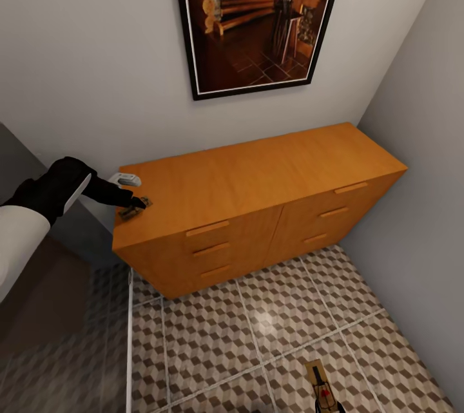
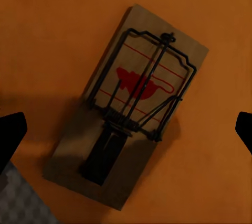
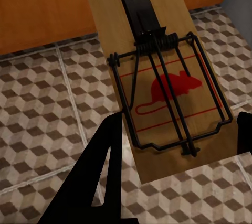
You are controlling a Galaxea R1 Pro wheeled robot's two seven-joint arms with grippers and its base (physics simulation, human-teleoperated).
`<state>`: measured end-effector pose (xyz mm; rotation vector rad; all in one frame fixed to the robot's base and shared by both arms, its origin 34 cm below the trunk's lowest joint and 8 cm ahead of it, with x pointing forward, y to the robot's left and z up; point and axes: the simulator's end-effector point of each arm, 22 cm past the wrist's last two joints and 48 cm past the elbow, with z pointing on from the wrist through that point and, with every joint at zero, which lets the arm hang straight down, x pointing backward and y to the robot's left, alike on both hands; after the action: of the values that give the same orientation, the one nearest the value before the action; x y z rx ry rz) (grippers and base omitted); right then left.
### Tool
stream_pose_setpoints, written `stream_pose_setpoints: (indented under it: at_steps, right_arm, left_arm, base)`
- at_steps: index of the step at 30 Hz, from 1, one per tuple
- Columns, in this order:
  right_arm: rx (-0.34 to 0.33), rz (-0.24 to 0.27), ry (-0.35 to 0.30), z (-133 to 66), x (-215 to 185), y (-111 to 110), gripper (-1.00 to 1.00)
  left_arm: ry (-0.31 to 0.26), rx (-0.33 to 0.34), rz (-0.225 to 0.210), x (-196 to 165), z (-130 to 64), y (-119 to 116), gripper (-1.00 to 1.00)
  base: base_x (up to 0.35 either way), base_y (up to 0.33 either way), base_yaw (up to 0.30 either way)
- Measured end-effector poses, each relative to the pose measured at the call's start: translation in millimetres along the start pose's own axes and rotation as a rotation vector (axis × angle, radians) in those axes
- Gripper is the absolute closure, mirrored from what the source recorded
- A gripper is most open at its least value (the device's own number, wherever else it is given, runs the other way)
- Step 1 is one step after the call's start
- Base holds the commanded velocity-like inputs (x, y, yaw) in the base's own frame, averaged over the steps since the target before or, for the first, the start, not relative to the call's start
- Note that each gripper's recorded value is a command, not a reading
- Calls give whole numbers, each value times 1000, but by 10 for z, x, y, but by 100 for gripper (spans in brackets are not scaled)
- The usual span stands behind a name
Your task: Take the four mousetraps from the cabinet in the bathroom and place them on the bathroom floor. Make sure all four end up on the same floor surface, and ensure that at least two of them are either under or directly next to the same bathroom sink.
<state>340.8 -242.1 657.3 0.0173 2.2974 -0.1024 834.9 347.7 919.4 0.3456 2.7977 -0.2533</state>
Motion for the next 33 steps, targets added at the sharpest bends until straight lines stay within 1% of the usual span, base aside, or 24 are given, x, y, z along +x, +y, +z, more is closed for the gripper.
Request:
stream_pose_setpoints:
  at_steps: [33]
  right_arm:
    - [-1, 0, 7, -8, 28, 8, 100]
  left_arm:
    - [11, 3, -4, 41, 57, 8, -100]
  base:
    - [1, 0, 0]
